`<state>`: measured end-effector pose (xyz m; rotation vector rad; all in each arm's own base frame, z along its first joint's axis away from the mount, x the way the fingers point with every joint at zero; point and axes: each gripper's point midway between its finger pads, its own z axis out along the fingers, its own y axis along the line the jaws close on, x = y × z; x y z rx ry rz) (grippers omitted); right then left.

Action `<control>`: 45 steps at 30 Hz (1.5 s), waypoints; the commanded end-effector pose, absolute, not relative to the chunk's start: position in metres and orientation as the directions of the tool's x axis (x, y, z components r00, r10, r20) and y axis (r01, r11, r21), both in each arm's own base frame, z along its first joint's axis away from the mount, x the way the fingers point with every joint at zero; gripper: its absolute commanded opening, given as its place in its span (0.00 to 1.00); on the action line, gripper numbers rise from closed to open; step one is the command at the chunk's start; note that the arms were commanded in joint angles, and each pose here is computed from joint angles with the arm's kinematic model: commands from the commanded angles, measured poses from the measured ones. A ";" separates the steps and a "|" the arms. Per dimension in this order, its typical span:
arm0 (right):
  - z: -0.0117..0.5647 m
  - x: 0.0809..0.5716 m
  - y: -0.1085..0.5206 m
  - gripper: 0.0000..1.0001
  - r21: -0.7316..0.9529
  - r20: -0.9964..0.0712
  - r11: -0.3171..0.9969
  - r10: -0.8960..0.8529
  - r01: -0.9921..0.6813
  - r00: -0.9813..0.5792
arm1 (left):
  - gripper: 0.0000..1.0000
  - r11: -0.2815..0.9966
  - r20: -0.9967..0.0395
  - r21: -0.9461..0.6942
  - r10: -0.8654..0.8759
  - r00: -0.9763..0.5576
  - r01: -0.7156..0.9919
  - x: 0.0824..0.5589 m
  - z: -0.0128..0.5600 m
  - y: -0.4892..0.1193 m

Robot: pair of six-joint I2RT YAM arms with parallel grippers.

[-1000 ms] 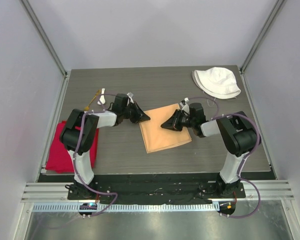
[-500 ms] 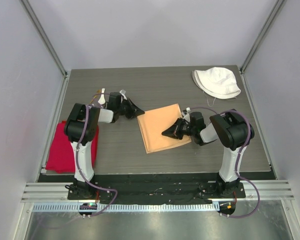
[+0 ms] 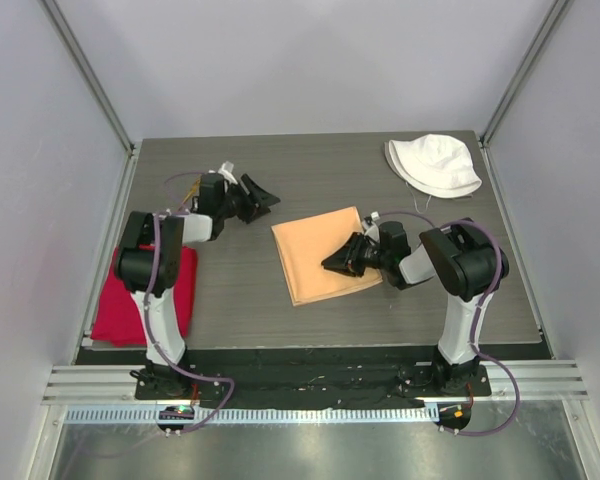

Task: Fold the napkin into a case and place the utensils inside
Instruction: Flatten out the square-folded napkin at the center of the board.

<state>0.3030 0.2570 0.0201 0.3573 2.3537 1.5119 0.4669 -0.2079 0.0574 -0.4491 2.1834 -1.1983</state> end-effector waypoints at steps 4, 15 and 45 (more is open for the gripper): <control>0.033 0.325 0.260 0.45 0.873 -0.236 0.486 0.350 -0.040 -0.906 | 0.41 0.428 -0.406 -0.891 -0.598 -0.692 0.153 0.440 0.162 -0.226; 0.028 0.322 0.260 0.52 0.868 -0.241 0.494 0.334 -0.049 -0.911 | 0.13 0.369 -0.297 -0.927 -0.617 -0.728 0.065 0.436 0.075 -0.247; 0.114 0.352 0.354 0.59 0.883 -0.379 0.386 0.252 -0.266 -0.890 | 0.03 0.490 -0.270 -0.871 -0.550 -0.790 -0.043 0.429 0.044 -0.243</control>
